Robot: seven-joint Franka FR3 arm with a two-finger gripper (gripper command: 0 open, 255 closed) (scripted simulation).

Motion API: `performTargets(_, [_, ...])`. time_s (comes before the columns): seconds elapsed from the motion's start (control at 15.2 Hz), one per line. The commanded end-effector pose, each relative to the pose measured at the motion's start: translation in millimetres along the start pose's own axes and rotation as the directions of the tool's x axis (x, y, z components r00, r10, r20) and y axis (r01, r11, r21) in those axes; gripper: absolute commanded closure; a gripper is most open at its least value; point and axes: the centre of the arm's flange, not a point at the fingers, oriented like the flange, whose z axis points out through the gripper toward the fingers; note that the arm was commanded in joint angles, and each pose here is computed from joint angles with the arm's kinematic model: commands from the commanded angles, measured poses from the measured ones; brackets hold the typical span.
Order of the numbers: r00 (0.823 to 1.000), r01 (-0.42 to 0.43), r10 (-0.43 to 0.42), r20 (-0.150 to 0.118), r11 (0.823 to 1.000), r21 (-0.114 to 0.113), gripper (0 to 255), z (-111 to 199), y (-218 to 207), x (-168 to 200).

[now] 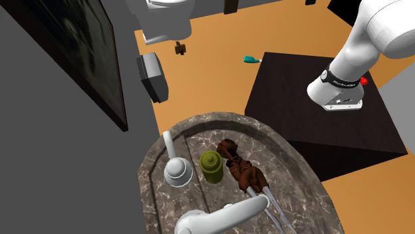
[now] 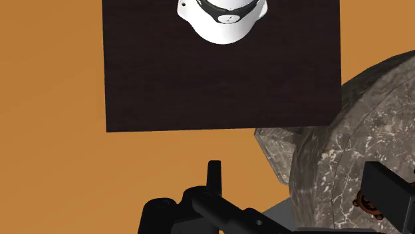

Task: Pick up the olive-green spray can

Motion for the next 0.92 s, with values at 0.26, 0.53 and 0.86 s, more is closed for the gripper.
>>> performTargets(0.26, [0.999,0.018,-0.017,-0.035,1.000,0.020,0,26,-35,21])
performTargets(0.53, [0.997,0.036,-0.033,-0.071,0.999,0.039,0,51,-70,42])
performTargets(0.86, [0.992,0.060,-0.052,-0.116,0.996,0.062,0,79,-116,68])
